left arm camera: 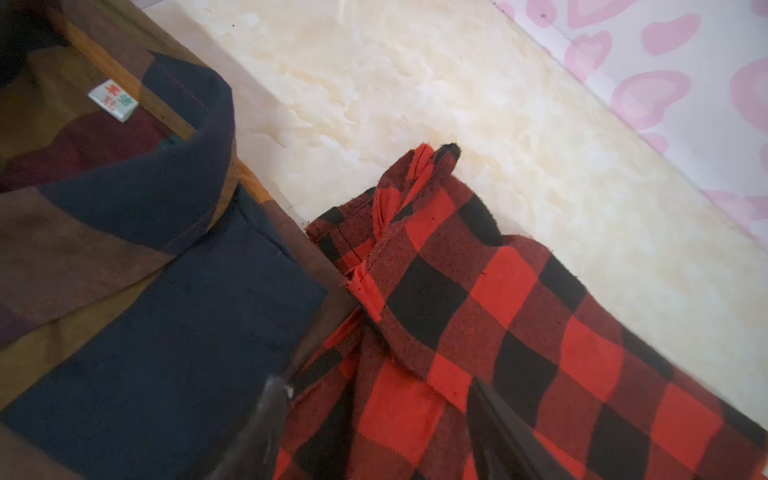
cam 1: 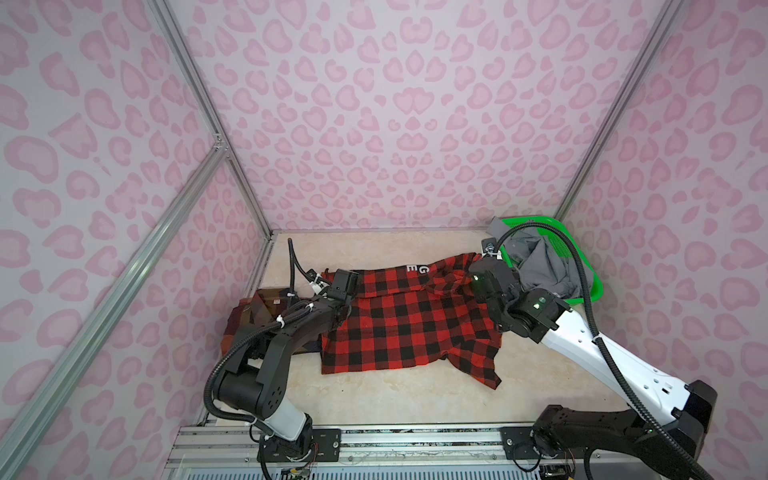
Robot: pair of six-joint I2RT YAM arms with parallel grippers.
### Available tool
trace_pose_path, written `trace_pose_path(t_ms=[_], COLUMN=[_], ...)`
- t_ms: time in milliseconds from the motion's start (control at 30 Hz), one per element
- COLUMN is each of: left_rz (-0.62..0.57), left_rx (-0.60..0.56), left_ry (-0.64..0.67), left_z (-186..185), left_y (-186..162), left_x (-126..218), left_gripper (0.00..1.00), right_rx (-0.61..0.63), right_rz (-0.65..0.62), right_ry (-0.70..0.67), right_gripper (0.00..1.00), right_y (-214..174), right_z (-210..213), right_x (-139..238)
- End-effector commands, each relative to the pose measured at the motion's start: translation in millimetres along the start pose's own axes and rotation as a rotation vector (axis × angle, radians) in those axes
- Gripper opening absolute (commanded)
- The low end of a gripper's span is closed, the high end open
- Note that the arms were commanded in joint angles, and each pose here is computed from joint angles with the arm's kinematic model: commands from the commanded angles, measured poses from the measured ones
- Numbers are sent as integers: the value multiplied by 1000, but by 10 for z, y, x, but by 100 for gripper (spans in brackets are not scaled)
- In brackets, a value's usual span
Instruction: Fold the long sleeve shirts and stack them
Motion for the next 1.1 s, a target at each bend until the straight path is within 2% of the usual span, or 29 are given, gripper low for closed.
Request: trace_pose_path(t_ms=[0, 100, 233, 433, 500, 733, 833, 1067], left_rz=[18, 42, 45, 17, 14, -61, -84, -101], left_rx=[32, 51, 85, 127, 137, 127, 109, 89], left_ry=[-21, -58, -108, -127, -130, -107, -104, -100], left_z=[87, 100, 161, 359, 437, 704, 766, 823], left_y=[79, 173, 277, 415, 427, 533, 573, 618], left_x=[160, 288, 489, 786, 878, 1138, 1220, 1296], left_gripper=[80, 86, 88, 91, 92, 95, 95, 96], right_rx=[-21, -6, 34, 150, 204, 256, 317, 335], right_rz=[24, -15, -42, 16, 48, 111, 191, 310], right_ry=[34, 69, 194, 453, 512, 694, 789, 928], right_gripper=[0, 0, 0, 0, 0, 0, 0, 0], right_y=[-125, 3, 323, 596, 617, 678, 587, 349], right_z=[-9, 45, 368, 1233, 1548, 2290, 2632, 3190], right_x=[45, 52, -2, -223, -298, -588, -736, -1006])
Point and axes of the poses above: each gripper's point midway between its finger pads, its own x axis back along the fingers, its own z axis along the line the jaws close on, y = z × x, the point moved 5 cm from there along x, back along the fingers, and after that the axes turned 1 degree about -x, right-handed, at the moved point
